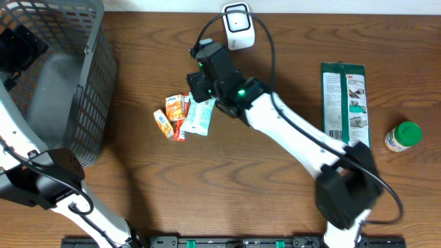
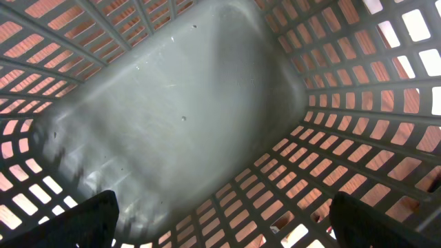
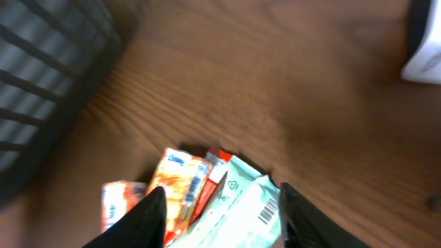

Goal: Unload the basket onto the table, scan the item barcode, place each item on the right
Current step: 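Release the package and reach the right gripper to the mint pouch, then grasp the mint-green wipes pouch and pull it down from the row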

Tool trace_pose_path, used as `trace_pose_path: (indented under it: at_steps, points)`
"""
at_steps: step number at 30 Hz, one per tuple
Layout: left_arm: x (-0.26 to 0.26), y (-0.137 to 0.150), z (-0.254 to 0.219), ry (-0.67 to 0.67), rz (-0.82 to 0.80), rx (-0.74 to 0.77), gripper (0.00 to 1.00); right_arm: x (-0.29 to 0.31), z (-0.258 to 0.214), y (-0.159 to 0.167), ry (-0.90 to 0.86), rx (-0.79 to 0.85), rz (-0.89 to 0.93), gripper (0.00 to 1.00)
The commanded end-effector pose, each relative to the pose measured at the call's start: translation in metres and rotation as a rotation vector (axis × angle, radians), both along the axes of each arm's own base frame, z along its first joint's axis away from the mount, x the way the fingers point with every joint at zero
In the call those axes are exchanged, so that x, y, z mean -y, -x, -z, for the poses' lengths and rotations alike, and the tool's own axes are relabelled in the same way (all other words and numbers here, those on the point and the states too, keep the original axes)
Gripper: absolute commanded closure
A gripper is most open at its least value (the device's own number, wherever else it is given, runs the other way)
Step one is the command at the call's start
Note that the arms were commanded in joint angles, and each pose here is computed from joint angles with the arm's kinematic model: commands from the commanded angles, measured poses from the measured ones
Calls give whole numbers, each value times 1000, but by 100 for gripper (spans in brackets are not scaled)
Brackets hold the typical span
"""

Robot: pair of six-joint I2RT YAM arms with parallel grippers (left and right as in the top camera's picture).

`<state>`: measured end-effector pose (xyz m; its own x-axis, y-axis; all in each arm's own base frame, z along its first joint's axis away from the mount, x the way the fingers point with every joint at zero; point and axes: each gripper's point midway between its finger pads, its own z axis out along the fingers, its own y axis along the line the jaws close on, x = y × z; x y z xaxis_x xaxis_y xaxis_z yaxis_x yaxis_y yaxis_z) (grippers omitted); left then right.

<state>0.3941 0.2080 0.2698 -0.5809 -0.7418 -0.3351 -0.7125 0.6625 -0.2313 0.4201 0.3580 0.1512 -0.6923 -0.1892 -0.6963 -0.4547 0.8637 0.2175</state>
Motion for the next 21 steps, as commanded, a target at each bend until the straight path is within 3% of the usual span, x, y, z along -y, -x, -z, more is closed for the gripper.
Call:
trace_pose_path:
  at_steps: [1, 8, 19, 21]
  points:
    - [3, 2, -15, -11, 3, 36, 2, -8, 50, -4, 61, -38, -10, 58]
    - [3, 2, -15, -11, 3, 35, 2, -9, 108, -5, 116, -101, -11, 66]
    - [3, 2, -15, -11, 3, 35, 2, 31, 143, 39, 301, -310, -12, 69]
    - [3, 2, -15, -11, 3, 35, 2, 40, 146, 48, 347, -342, -33, 73]
